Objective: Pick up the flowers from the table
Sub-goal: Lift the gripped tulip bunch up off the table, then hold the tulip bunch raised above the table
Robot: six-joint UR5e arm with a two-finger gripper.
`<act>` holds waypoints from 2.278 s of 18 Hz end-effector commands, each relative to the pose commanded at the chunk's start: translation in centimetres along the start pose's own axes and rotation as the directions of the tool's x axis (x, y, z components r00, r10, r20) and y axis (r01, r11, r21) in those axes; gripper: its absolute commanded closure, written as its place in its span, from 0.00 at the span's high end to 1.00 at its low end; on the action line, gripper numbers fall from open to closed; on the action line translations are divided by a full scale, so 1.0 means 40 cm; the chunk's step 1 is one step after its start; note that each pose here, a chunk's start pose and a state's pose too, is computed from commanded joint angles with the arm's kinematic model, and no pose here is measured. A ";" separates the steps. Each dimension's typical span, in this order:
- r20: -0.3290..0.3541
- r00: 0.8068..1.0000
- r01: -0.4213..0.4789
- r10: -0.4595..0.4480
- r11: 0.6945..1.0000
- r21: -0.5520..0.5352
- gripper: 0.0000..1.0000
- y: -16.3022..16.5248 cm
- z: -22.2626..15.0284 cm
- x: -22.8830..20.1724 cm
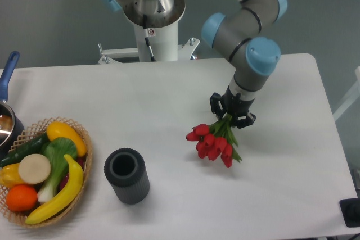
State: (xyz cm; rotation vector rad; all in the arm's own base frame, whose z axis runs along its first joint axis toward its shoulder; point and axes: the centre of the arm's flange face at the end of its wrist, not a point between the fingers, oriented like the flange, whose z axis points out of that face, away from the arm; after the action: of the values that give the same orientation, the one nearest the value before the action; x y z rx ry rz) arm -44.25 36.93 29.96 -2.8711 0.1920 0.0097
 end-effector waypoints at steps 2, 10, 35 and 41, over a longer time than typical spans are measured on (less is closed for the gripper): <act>0.040 0.999 0.033 -0.037 0.996 0.082 0.37 -0.037 -0.085 0.006; 0.090 0.990 0.068 -0.113 0.915 0.399 0.37 -0.169 -0.372 0.058; -0.158 0.986 0.148 -0.044 0.656 0.740 0.37 -0.332 -0.511 0.079; -0.165 0.985 0.158 -0.052 0.655 0.739 0.37 -0.330 -0.513 0.079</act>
State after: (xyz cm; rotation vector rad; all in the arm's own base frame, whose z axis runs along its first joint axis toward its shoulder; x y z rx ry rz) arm -39.60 43.80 53.14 -2.0294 0.0305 -0.2289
